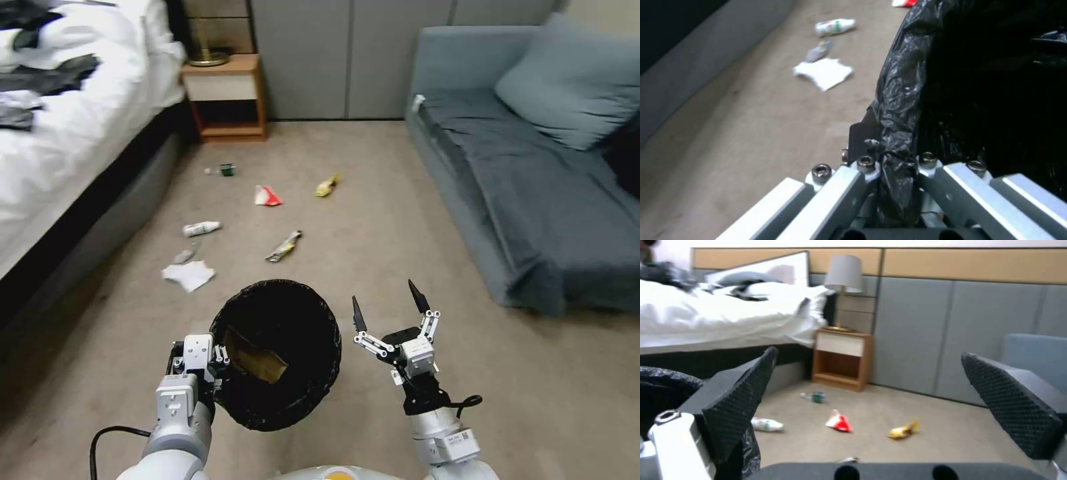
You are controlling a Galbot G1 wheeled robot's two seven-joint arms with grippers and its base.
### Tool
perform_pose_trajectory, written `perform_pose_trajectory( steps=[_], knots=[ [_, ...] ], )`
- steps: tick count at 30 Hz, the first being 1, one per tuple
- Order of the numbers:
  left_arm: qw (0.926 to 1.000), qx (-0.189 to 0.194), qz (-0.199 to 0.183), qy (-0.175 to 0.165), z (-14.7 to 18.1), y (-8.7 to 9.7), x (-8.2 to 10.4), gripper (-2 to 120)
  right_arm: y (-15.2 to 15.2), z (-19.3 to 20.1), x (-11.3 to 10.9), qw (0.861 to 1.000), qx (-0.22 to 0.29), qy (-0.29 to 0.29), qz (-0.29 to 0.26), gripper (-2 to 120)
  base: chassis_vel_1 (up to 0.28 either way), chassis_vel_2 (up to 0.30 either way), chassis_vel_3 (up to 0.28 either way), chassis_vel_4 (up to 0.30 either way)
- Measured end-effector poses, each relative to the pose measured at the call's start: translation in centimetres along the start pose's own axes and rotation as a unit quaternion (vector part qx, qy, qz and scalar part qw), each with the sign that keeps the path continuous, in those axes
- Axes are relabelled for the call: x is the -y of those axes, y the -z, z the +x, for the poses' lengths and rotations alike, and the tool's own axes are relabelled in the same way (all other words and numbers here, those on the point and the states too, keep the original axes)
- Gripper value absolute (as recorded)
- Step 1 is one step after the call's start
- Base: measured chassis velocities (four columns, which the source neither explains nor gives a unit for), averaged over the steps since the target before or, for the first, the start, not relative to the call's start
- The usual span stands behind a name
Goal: Pick up the trash bin, then pick up the garbage from the floor and place it into the trash bin.
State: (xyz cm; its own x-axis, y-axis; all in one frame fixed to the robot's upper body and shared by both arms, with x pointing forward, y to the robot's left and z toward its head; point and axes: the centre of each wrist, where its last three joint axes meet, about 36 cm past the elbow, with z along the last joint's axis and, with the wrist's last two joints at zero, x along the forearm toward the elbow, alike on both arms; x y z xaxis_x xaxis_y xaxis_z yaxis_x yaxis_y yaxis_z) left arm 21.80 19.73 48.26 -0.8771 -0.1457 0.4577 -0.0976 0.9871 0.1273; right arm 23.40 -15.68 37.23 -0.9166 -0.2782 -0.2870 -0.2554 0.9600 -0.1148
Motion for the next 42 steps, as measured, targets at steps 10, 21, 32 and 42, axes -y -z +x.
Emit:
perform_pose_trajectory(
  steps=[10, 21, 32, 42],
  knots=[
    [1.0000, 0.001, -0.001, 0.000, -0.01, -0.06, 0.09, 0, 0.01, 0.03, -0.06, 1.000, 0.002, 0.002, 0.000, 100, 0.105, 0.108, 0.108, 0.105],
    [1.0000, 0.002, -0.001, 0.000, -0.02, -0.08, 0.13, 0, 0.11, 0.01, -0.11, 1.000, 0.003, 0.001, -0.001, 100, 0.003, 0.006, 0.006, 0.005],
    [1.0000, 0.003, -0.002, 0.001, -0.05, -0.10, 0.15, 0, 0.01, 0.03, -0.09, 1.000, 0.005, 0.000, 0.000, 100, -0.004, 0.003, 0.006, -0.004],
    [1.0000, 0.003, -0.003, 0.001, -0.07, -0.12, 0.19, 0, 0.00, 0.02, -0.05, 1.000, 0.006, 0.000, -0.001, 100, -0.145, 0.131, 0.145, -0.139]
  ],
)
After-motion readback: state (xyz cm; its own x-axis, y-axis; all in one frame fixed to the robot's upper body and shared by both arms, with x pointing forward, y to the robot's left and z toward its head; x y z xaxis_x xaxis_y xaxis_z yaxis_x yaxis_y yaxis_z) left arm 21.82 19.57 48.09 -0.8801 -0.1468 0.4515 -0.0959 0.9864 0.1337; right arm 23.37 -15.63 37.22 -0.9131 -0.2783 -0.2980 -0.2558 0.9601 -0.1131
